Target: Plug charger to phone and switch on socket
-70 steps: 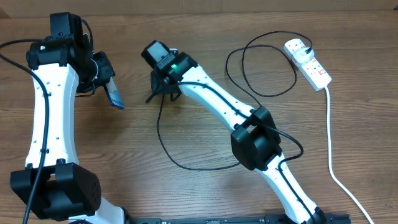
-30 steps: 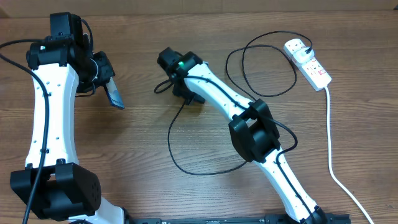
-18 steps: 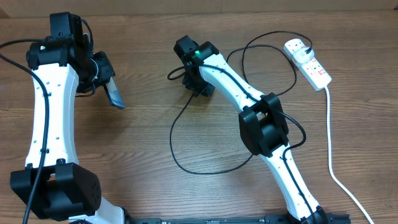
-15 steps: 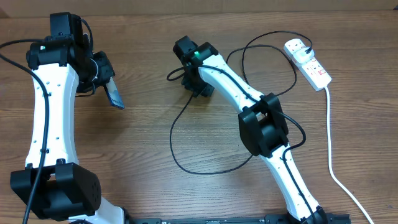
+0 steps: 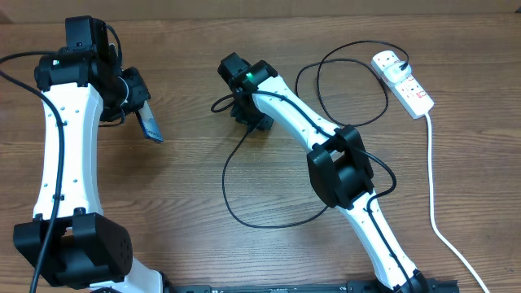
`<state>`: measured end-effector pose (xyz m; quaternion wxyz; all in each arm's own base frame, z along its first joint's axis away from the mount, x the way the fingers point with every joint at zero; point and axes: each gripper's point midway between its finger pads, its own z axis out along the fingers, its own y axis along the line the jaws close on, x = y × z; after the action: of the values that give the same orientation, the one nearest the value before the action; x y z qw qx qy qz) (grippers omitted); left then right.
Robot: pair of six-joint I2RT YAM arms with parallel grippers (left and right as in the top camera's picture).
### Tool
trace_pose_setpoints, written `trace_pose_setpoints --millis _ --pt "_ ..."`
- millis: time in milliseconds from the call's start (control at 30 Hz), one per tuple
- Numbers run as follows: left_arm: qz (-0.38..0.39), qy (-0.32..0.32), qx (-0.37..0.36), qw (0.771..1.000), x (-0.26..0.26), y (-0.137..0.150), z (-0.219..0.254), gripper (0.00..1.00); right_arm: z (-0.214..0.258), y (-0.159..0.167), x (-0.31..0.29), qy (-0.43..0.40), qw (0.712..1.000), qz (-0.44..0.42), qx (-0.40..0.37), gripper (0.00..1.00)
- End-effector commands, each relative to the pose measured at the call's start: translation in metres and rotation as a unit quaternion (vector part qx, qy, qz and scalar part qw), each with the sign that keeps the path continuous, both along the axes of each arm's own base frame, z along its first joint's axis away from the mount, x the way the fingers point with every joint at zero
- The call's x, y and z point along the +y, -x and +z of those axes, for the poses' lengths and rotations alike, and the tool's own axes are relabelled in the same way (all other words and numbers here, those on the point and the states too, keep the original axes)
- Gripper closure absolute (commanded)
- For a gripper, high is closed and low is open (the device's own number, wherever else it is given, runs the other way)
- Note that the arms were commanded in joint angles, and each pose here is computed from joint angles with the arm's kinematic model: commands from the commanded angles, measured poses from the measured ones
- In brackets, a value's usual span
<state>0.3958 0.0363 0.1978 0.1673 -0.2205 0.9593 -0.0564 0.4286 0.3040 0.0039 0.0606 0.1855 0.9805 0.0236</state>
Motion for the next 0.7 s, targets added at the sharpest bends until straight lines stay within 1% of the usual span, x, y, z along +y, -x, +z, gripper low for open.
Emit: trace_pose_setpoints --millis 0,333,667 --pt "0.007 0.002 -0.002 1.000 0.001 0.001 0.001 0.96 -0.023 0.011 -0.006 0.017 1.000 -0.001 0.025 0.69" --pt "0.007 0.003 -0.002 1.000 0.001 0.001 0.001 0.96 -0.022 0.003 -0.013 0.018 1.000 -0.007 0.018 0.74" --pt "0.007 0.003 -0.002 1.000 0.001 0.001 0.001 0.96 -0.022 -0.003 -0.009 0.013 1.000 0.006 0.004 0.74"
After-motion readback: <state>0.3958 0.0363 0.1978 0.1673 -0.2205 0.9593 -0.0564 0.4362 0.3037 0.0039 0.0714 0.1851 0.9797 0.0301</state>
